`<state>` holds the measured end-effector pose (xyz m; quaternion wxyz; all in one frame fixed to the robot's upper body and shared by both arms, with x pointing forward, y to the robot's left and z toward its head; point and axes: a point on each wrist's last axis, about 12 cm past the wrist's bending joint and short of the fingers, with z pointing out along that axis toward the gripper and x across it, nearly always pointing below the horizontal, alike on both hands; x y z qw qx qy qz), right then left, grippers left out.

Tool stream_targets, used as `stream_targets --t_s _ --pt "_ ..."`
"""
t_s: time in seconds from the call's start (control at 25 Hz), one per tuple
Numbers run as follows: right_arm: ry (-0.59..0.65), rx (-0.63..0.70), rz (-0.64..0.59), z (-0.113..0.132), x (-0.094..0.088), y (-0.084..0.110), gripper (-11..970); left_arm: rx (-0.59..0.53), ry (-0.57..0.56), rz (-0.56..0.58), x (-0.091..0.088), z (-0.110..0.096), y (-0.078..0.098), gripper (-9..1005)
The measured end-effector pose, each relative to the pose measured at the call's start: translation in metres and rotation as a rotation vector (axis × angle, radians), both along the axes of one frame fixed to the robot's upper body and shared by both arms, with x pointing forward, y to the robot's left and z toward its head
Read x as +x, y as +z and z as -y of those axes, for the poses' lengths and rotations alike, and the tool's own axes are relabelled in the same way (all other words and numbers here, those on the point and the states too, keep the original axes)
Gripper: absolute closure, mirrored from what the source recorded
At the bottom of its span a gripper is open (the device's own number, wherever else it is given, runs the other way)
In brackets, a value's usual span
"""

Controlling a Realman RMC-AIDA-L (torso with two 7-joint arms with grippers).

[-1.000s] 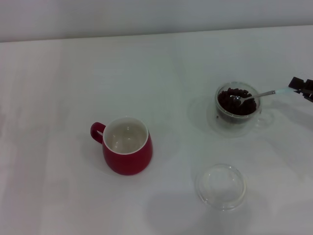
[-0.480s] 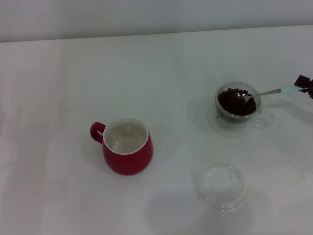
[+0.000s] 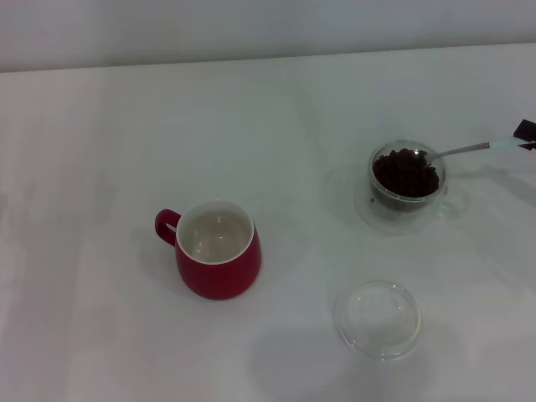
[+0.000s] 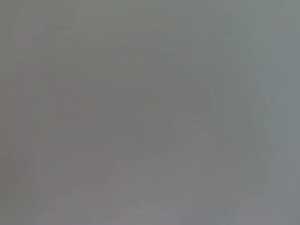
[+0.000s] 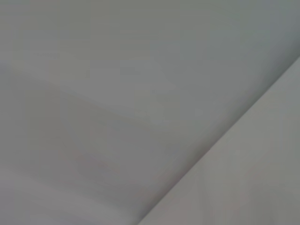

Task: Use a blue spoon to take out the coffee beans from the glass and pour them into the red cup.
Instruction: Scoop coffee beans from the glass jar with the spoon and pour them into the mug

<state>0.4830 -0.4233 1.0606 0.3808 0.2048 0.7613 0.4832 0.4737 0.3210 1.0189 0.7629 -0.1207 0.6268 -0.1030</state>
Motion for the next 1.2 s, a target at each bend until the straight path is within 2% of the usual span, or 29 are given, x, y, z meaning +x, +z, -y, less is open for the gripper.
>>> stream_targets --t_s 0.32,0.76,1.2 --pt "0.037 0.088 0.016 -0.002 0.0 0.011 808 -0.001 0.003 0.0 0.0 0.0 0.0 102" --pt "0.047 0.152 -0.005 -0.012 0.001 0.009 808 -0.008 0.008 0.002 0.001 0.001 0.0 102" --pt "0.181 0.219 -0.039 -0.048 0.006 0.005 807 -0.009 0.002 0.004 0.004 0.003 0.001 103"
